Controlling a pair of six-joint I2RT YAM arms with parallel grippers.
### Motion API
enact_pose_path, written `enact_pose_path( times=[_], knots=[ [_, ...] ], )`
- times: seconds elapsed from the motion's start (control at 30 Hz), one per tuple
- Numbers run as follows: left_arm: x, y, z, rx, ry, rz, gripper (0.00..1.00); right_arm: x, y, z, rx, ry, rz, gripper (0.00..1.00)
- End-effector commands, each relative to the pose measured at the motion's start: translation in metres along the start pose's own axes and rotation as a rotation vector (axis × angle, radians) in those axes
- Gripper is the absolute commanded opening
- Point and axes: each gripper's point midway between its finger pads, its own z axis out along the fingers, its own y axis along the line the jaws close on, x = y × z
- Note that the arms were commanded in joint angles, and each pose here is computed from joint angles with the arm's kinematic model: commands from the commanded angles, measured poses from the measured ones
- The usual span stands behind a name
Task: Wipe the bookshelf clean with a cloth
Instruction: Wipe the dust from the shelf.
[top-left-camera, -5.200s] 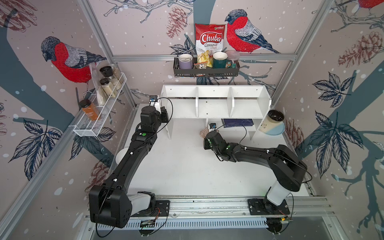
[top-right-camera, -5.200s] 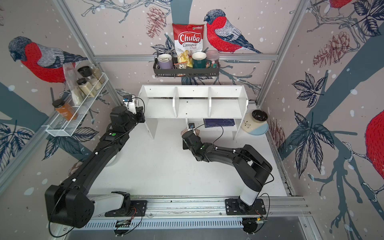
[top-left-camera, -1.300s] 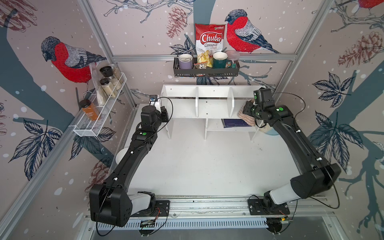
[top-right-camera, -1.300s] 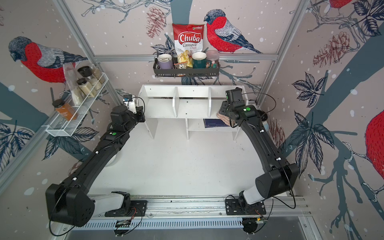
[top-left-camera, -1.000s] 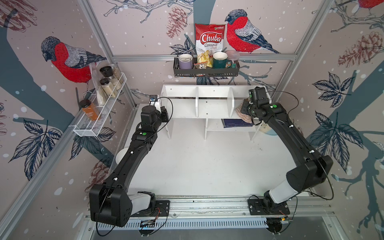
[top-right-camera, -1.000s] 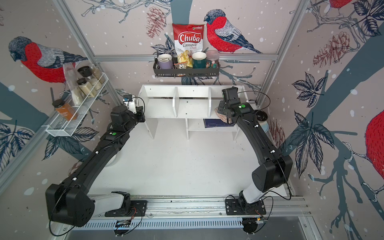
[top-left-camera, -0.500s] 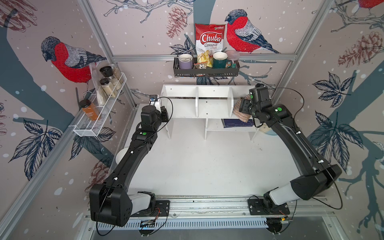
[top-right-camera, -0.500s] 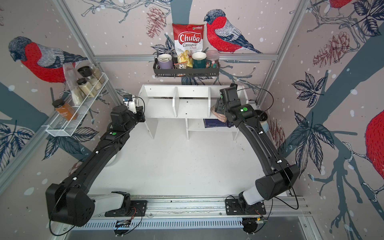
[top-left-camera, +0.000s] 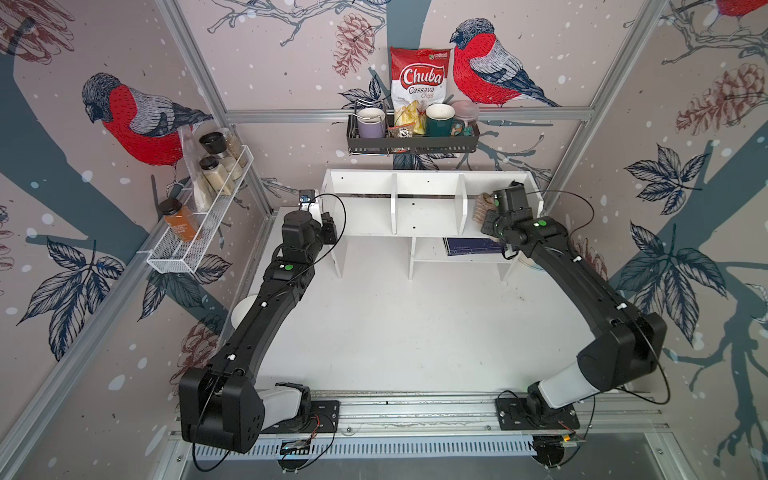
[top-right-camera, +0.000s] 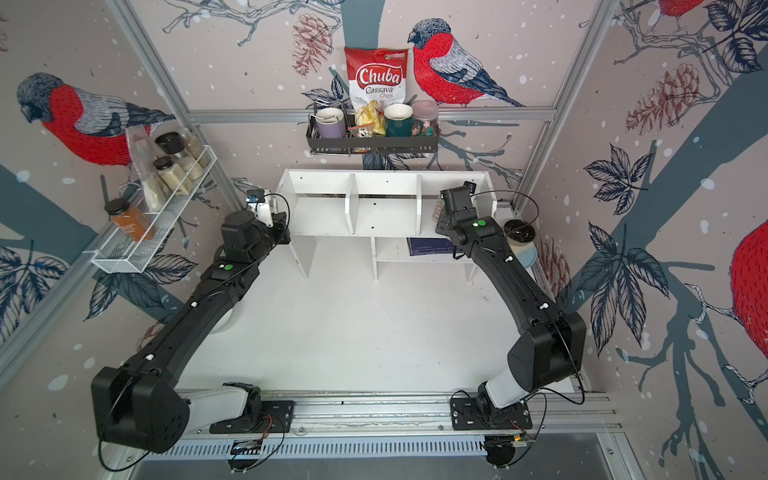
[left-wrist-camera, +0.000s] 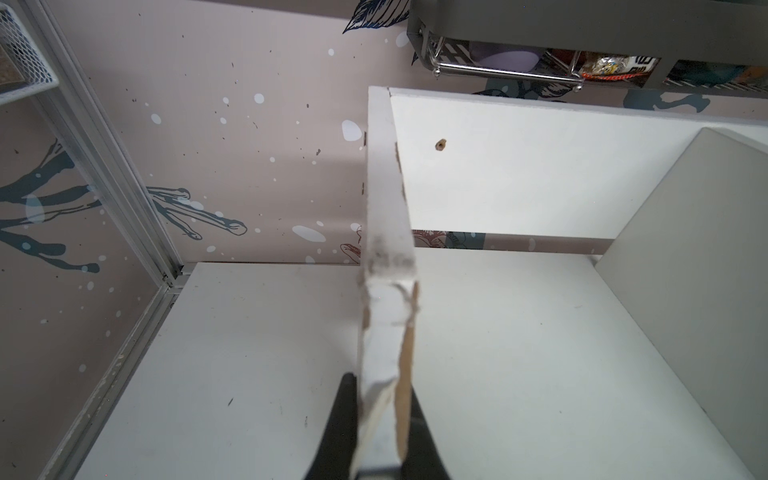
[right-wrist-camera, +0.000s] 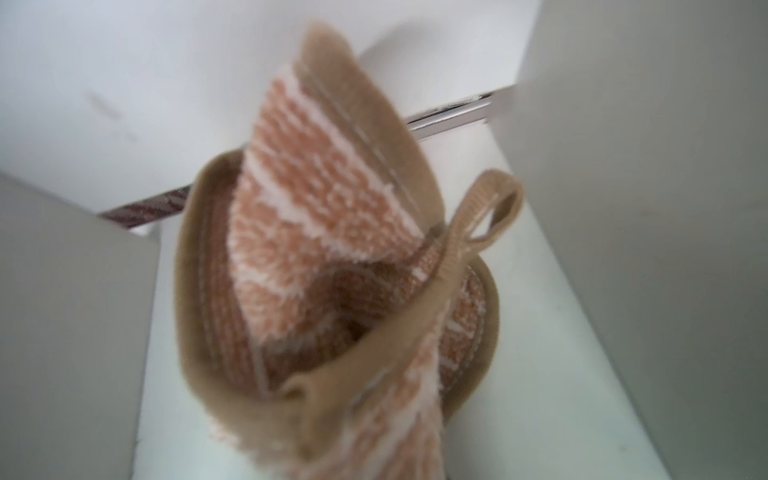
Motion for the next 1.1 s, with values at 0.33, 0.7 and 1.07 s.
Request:
enact_pose_path(
  times=[0.33, 0.7, 1.07],
  knots=[
    [-0.002, -0.009, -0.002, 0.054, 0.001, -0.131, 0.00, -0.016, 0.071, -0.003, -0.194, 0.023, -0.118, 0.00],
    [-0.002, -0.009, -0.002, 0.053, 0.000, -0.136, 0.00, -0.092, 0.029, -0.022, -0.022, -0.176, -0.060, 0.00],
    [-0.005, -0.006, -0.004, 0.035, -0.006, -0.133, 0.00, -0.038, -0.011, -0.020, 0.099, -0.071, -0.037, 0.00]
  ],
)
